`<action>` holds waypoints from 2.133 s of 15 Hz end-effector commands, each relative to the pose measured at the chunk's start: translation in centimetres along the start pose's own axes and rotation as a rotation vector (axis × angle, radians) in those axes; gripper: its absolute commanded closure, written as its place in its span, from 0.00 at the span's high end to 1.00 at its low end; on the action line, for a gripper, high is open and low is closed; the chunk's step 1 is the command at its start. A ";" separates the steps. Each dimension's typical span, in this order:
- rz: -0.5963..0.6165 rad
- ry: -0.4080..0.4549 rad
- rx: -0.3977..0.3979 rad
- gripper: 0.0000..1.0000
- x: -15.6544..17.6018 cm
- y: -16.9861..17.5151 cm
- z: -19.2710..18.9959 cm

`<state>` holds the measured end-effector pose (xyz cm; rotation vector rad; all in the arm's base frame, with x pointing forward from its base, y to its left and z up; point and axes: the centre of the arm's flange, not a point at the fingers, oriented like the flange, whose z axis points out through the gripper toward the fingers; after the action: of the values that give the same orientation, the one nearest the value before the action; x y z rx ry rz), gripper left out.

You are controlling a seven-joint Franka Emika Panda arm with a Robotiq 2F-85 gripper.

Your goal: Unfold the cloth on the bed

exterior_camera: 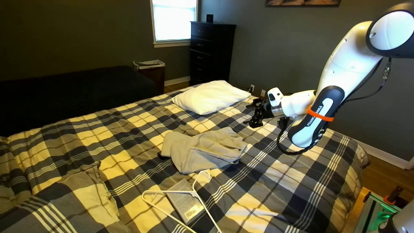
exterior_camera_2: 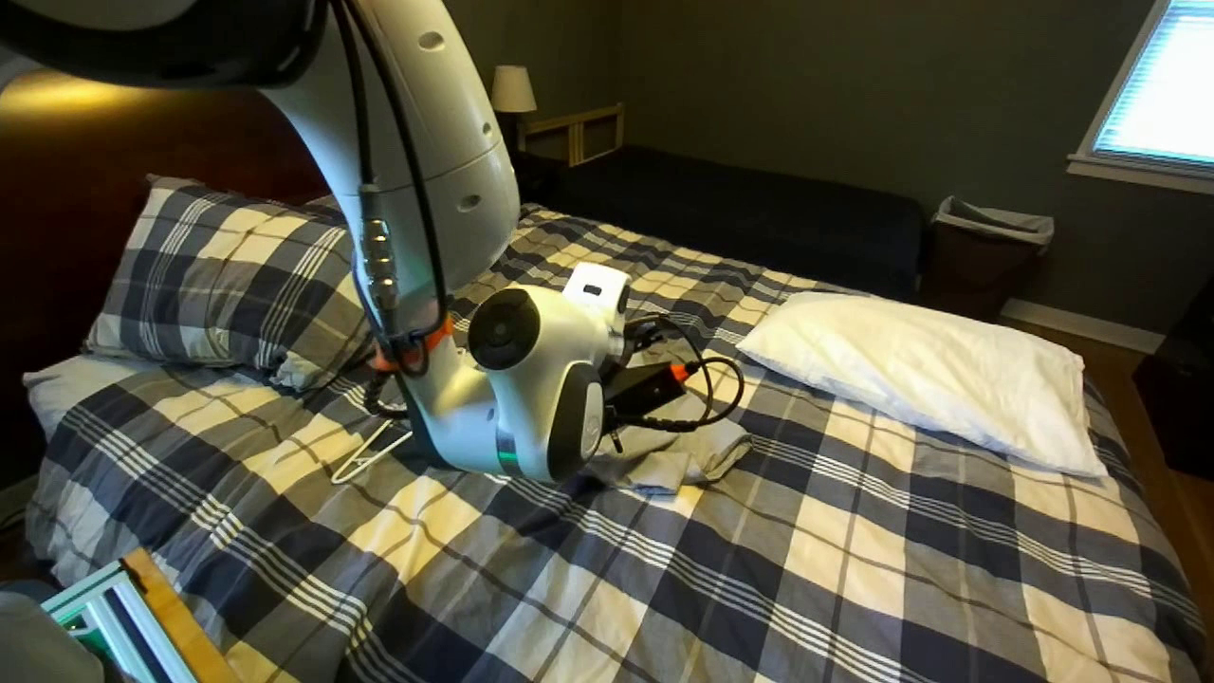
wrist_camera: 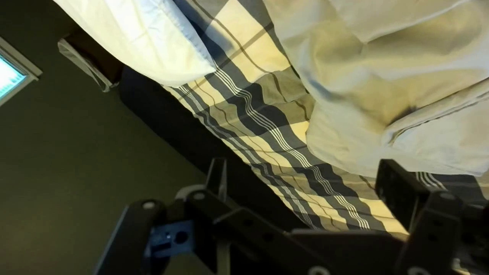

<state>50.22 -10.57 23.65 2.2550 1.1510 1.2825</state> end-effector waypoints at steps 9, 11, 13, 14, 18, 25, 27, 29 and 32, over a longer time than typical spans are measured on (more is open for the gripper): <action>0.352 -0.075 0.341 1.00 0.8 0.8 4.6; 0.389 -0.186 0.337 1.00 -2.2 1.2 2.8; 0.403 -0.218 0.270 1.00 -5.1 2.1 0.6; 0.359 -0.181 0.245 1.00 -6.3 2.6 -0.3; 0.374 -0.192 0.229 1.00 -6.9 1.6 -0.2; 0.701 -0.408 0.338 1.00 -3.6 1.9 -2.4; 0.798 -0.447 0.321 1.00 -2.8 1.7 -3.4; 0.884 -0.481 0.294 1.00 -2.8 1.2 -3.9; 0.981 -0.502 0.275 1.00 -2.8 1.4 -4.8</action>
<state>43.45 -11.65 19.01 3.2082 0.1257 0.7795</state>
